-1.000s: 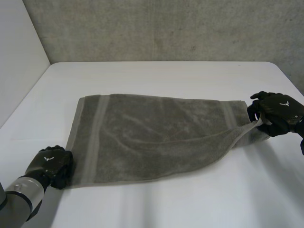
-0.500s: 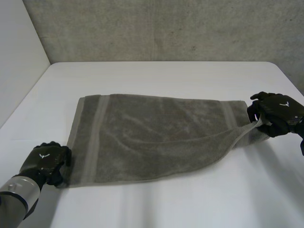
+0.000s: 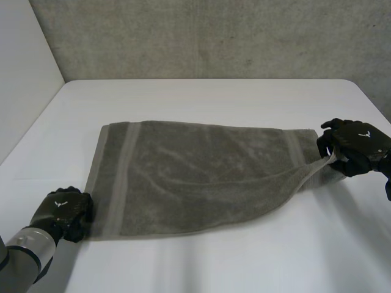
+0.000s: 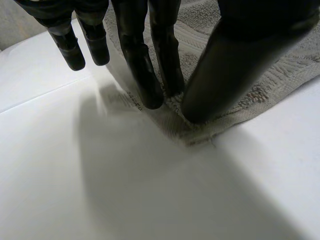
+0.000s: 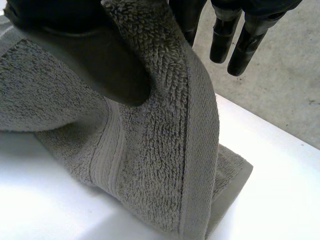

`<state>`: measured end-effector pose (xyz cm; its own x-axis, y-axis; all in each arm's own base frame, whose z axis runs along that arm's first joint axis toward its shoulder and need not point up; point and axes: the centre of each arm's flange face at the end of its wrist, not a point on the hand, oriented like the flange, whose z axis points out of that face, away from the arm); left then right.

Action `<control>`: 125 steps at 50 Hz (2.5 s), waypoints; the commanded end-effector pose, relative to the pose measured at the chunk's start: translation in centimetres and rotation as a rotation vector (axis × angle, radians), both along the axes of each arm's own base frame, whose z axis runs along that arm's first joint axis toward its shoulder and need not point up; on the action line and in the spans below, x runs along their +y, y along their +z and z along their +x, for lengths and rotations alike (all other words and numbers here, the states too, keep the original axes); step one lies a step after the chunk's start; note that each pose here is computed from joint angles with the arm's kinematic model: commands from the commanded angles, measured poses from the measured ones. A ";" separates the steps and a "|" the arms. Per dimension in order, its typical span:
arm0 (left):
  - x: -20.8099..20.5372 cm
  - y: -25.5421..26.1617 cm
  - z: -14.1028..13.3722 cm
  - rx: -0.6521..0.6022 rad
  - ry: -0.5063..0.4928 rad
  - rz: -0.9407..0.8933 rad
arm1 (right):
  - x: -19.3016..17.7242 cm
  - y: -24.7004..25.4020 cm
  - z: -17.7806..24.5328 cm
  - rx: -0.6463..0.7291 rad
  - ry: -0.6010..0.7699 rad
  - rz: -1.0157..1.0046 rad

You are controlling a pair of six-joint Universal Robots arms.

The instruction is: Fold the towel.

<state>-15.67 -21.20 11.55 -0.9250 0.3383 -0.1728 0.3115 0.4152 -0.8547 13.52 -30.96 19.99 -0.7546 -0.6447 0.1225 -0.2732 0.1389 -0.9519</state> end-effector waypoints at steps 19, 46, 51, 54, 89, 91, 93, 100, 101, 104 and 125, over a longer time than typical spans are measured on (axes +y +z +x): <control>0.0 0.4 0.0 -0.002 0.009 -0.011 | 0.0 0.1 -0.2 -0.001 -0.006 0.000; 0.6 1.6 1.3 -0.016 0.069 -0.022 | 0.2 0.2 0.0 -0.013 0.016 0.001; 0.8 1.3 1.2 -0.017 0.064 -0.004 | 0.1 0.3 0.0 -0.013 0.016 -0.001; 0.8 1.2 1.1 -0.017 0.061 0.001 | 0.1 0.2 0.0 -0.013 0.018 0.000; -0.3 0.1 0.6 -0.022 0.043 0.010 | 0.1 0.3 0.0 -0.013 0.016 -0.001; -0.6 0.7 0.6 -0.022 0.044 -0.016 | 0.1 0.3 0.0 -0.013 0.016 -0.001; -0.7 1.2 0.6 -0.018 0.044 -0.037 | 0.1 0.3 0.0 -0.013 0.016 0.001; -1.0 3.1 0.3 -0.002 0.040 -0.118 | 0.1 0.4 -0.1 -0.012 0.014 -0.004; -1.0 3.5 0.3 -0.002 0.038 -0.131 | 0.1 0.4 -0.1 -0.012 0.014 -0.004; -1.1 3.7 0.2 -0.001 0.035 -0.141 | 0.0 0.5 -0.2 -0.010 0.011 -0.010; -1.1 4.4 -0.4 0.069 0.029 -0.117 | 0.1 3.4 -3.6 -0.010 -0.059 -0.060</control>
<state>-15.73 -22.76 16.45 -0.9482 0.2744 -0.1602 0.2432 0.3025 -0.9216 9.92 -31.14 23.42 -0.8026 -0.5753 0.1577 -0.2603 0.1000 -0.9603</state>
